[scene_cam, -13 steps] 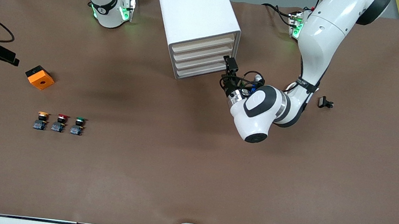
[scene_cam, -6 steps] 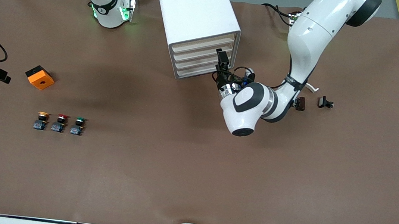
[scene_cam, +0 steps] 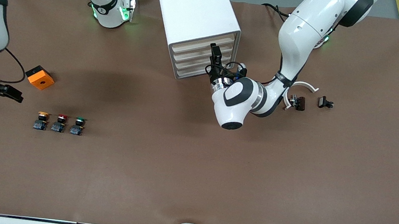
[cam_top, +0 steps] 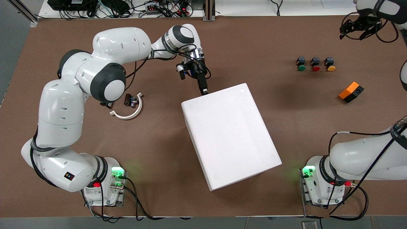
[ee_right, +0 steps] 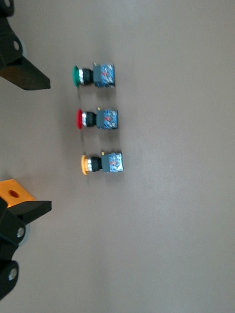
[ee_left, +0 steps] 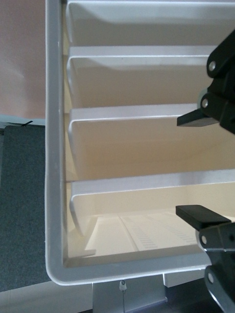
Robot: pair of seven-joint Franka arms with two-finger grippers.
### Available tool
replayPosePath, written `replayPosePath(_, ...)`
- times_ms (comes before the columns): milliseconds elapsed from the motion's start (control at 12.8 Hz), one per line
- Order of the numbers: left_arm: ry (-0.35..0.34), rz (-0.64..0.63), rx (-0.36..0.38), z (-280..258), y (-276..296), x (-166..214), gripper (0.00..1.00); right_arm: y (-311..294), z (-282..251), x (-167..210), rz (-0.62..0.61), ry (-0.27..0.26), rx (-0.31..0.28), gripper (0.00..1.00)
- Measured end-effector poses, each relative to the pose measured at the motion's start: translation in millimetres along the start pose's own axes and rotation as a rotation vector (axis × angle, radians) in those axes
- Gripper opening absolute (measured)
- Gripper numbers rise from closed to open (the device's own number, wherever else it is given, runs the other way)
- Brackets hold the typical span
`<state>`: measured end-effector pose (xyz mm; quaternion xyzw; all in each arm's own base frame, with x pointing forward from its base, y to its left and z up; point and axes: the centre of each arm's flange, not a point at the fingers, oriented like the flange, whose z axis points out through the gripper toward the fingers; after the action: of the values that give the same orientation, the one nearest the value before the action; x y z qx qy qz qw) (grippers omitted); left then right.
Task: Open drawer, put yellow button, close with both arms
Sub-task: 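Grip the drawer edge with the left gripper while the right gripper reaches the buttons, then pull the drawer open with the left gripper while the right gripper grasps the yellow button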
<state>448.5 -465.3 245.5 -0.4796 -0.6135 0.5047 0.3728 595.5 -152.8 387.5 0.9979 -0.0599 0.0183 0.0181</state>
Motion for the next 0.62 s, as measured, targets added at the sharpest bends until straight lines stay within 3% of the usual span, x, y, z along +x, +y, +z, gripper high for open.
replayPosePath(78,-0.008,0.005,0.008,0.4,-1.5,-1.7,0.63,4.0,20.6,3.7,0.008,0.006,-0.002,1.00)
replayPosePath(312,-0.021,0.006,0.025,3.3,-5.0,-6.3,0.61,14.2,74.4,11.3,0.041,0.012,0.006,1.00)
replayPosePath(625,-0.002,0.006,0.031,16.8,-7.8,-13.7,0.52,11.8,121.3,18.1,0.035,0.040,-0.004,1.00)
